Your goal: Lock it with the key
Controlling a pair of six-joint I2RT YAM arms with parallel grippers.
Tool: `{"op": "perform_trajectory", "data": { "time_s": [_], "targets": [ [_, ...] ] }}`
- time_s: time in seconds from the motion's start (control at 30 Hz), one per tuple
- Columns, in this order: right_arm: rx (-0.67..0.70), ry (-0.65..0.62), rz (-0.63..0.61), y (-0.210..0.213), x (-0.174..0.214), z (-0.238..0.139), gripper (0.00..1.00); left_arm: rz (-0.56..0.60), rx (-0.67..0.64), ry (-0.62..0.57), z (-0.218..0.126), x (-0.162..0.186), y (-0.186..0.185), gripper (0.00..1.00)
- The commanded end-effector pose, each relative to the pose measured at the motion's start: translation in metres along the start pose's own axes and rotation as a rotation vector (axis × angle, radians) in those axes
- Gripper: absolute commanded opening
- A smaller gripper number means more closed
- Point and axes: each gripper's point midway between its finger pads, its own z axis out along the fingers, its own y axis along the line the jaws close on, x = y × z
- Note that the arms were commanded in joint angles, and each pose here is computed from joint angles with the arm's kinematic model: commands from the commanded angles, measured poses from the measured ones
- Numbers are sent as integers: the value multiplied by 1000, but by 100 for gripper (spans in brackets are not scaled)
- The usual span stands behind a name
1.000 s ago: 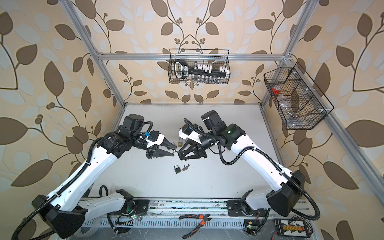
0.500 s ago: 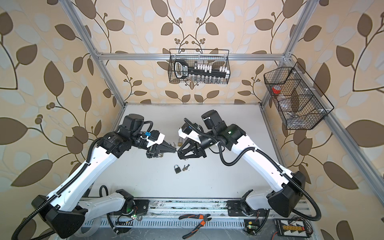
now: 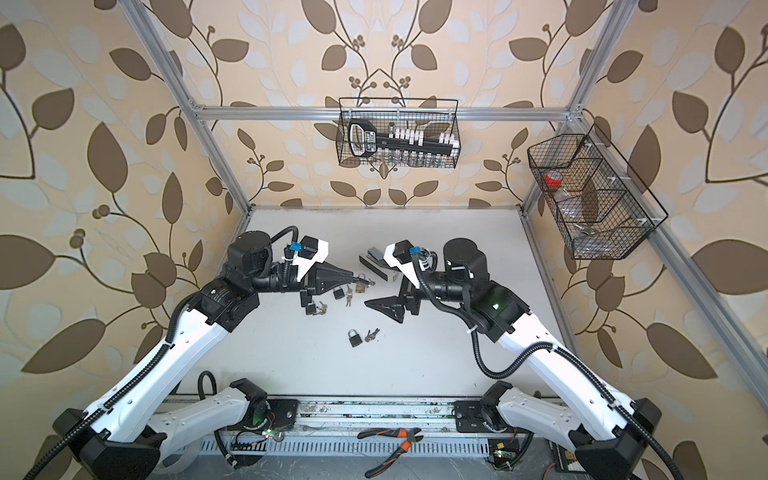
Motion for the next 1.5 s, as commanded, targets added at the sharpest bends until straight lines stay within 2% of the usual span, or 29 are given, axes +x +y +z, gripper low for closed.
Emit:
{"op": "perform_trajectory", "data": {
  "time_s": [0.0,0.1,0.3,0.4,0.6,0.7,0.8,1.07,1.27,1.4,1.47],
  "targets": [
    [173,-204,52,-35,-30,-12,100,-119,-119,-220,-10,-59,15,0],
    [196,-230,111,-49,-33,-20,100,-138,-92,-332,-18,-78,9,0],
    [-77,-392,124,-19,-72,-27,98,-179,23,-510,-26,-101,-5,0],
    [-150,-427,109,-13,-87,-24,97,-190,74,-569,-25,-108,-15,0],
    [-211,-418,59,-7,-99,-15,94,-175,147,-593,-14,-112,-38,0],
    [-207,-389,31,1,-96,-7,87,-168,157,-598,-14,-114,-41,0],
    [-202,-371,21,6,-90,-2,75,-159,160,-600,-15,-115,-44,0],
    [-190,-366,32,8,-87,-7,61,-138,157,-603,-18,-117,-47,0],
    [-215,-356,37,11,-86,-6,43,-132,164,-607,-19,-120,-49,0],
    [-222,-347,43,12,-85,-5,42,-123,170,-619,-22,-123,-51,0],
    [-230,-346,46,13,-85,-5,38,-123,173,-617,-21,-123,-52,0]
  ]
}}
